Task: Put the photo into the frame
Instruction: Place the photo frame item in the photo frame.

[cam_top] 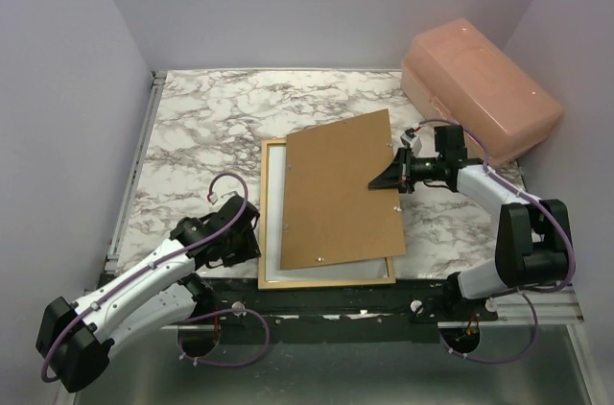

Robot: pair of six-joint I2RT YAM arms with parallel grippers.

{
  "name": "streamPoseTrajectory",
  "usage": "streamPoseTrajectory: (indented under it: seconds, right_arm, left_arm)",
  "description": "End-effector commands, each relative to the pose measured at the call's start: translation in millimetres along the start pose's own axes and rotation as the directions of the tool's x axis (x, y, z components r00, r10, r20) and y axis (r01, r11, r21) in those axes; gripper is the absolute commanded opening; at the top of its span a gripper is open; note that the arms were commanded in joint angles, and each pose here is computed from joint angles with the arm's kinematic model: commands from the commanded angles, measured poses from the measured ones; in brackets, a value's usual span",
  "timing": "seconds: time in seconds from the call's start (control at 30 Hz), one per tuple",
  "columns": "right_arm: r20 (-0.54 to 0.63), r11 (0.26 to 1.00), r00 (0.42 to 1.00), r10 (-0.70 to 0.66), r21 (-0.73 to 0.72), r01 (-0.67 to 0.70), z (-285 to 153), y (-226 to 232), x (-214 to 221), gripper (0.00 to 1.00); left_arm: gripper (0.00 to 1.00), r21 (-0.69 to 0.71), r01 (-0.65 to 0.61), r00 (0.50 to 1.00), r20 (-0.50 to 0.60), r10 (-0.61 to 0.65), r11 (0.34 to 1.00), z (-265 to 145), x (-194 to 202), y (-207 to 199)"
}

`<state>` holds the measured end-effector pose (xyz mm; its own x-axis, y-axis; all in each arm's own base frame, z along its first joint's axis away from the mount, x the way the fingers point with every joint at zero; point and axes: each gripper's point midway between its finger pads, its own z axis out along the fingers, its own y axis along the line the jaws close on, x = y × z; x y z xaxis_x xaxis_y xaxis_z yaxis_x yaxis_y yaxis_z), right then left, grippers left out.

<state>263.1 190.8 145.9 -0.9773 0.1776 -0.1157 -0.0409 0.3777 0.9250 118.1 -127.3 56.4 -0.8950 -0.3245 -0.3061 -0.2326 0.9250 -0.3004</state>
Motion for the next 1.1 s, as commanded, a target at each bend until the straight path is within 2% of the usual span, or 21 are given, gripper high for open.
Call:
streamPoseTrajectory:
  seconds: [0.0, 0.27, 0.47, 1.07]
  right_arm:
    - [-0.046, 0.997, 0.998, -0.048, -0.067, 0.045, 3.2, 18.2, 3.4, 0.01]
    - [-0.081, 0.998, 0.996, -0.039, -0.062, 0.034, 15.3, 11.0, 14.7, 0.01]
    - [-0.094, 0.998, 0.995, -0.033, -0.063, 0.028, 21.9, 7.1, 16.0, 0.01]
    - [-0.113, 0.999, 0.993, -0.015, -0.037, 0.011, 39.1, -15.1, 20.9, 0.01]
  left_arm:
    - [0.43, -0.036, 0.006, 1.000, 0.019, -0.006, 0.999, 3.8, -3.9, 4.1]
    - [0.36, -0.008, -0.010, 1.000, 0.002, 0.010, 1.000, 17.3, -2.6, -5.8]
    - [0.27, -0.028, -0.025, 0.999, -0.021, 0.025, 0.999, 27.3, -0.4, -6.7]
    - [0.24, -0.035, -0.038, 0.998, -0.046, 0.036, 0.999, 34.2, 1.3, -10.3]
